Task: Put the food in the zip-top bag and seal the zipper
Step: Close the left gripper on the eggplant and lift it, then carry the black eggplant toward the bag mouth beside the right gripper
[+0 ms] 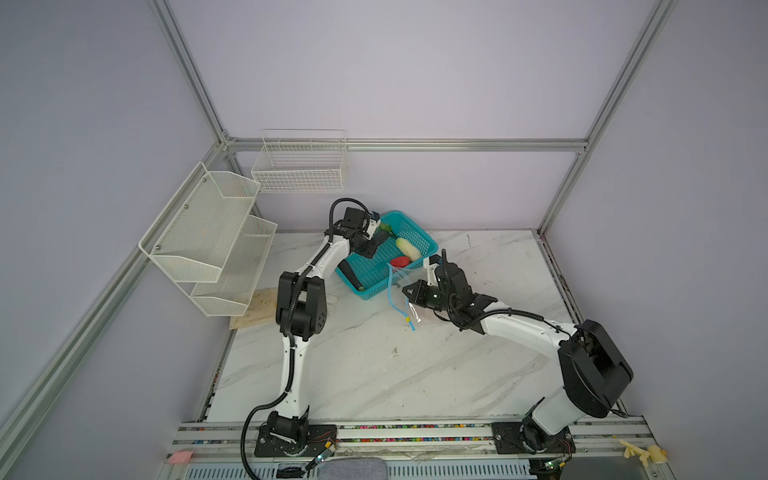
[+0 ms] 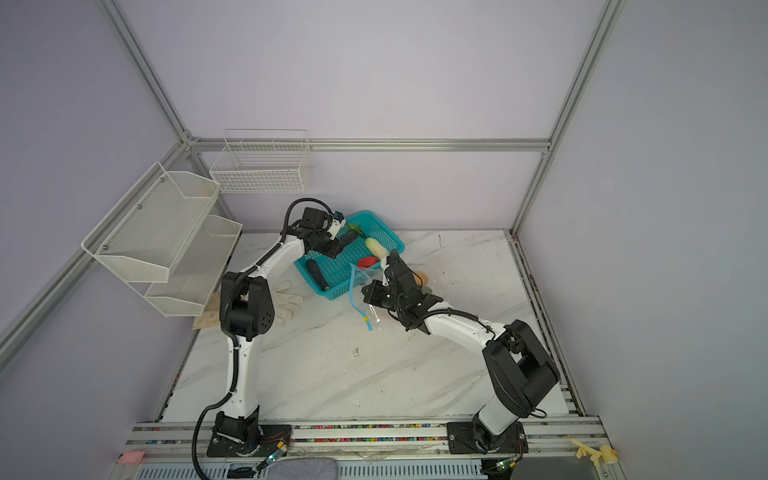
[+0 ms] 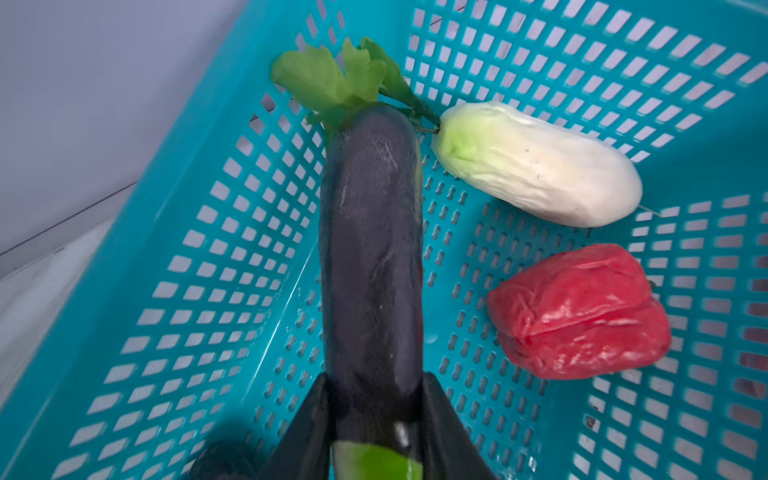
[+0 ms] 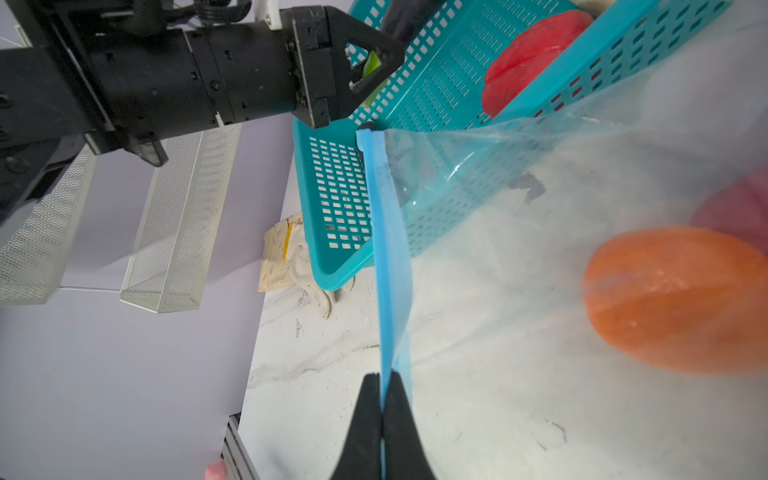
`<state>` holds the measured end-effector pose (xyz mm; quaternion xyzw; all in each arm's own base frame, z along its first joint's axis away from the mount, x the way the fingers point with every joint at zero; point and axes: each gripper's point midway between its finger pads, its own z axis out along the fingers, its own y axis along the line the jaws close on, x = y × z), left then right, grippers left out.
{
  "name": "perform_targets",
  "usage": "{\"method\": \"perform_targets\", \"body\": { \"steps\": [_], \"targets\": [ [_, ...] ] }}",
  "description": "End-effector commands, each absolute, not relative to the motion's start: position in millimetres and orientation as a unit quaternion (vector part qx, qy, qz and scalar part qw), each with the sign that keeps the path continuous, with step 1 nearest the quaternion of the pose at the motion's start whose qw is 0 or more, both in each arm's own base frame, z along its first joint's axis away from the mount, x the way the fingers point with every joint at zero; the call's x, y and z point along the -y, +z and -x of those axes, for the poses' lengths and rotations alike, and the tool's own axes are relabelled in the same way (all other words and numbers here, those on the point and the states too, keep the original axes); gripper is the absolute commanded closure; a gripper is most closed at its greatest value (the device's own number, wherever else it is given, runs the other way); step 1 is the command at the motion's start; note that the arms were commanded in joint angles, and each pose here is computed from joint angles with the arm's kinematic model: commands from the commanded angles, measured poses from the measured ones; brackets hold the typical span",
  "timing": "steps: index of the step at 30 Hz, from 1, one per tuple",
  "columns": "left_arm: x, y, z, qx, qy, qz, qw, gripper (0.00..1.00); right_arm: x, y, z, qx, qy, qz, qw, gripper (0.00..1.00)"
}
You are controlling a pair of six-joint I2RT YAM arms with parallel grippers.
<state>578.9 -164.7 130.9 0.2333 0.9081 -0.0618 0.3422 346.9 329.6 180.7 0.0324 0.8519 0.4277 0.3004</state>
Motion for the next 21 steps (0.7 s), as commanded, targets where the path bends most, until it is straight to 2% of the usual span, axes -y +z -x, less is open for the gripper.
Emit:
{"method": "perform_targets", "body": {
  "steps": [1, 12, 21],
  "targets": [
    [156.9, 145.3, -569.8, -0.907, -0.055, -0.224, 0.351, 0.69, -328.0, 199.5, -354.0, -0.837, 0.438, -0.030, 0.326, 1.00],
    [145.5, 156.2, -542.9, -0.917, -0.048, -0.206, 0.337, 0.72, -322.9, 202.7, -353.7, -0.834, 0.438, -0.030, 0.333, 1.00],
    [131.2, 175.0, -481.3, -0.931, -0.044, -0.187, 0.310, 0.74, -328.5, 199.1, -358.0, -0.834, 0.443, -0.025, 0.329, 1.00]
  ]
}}
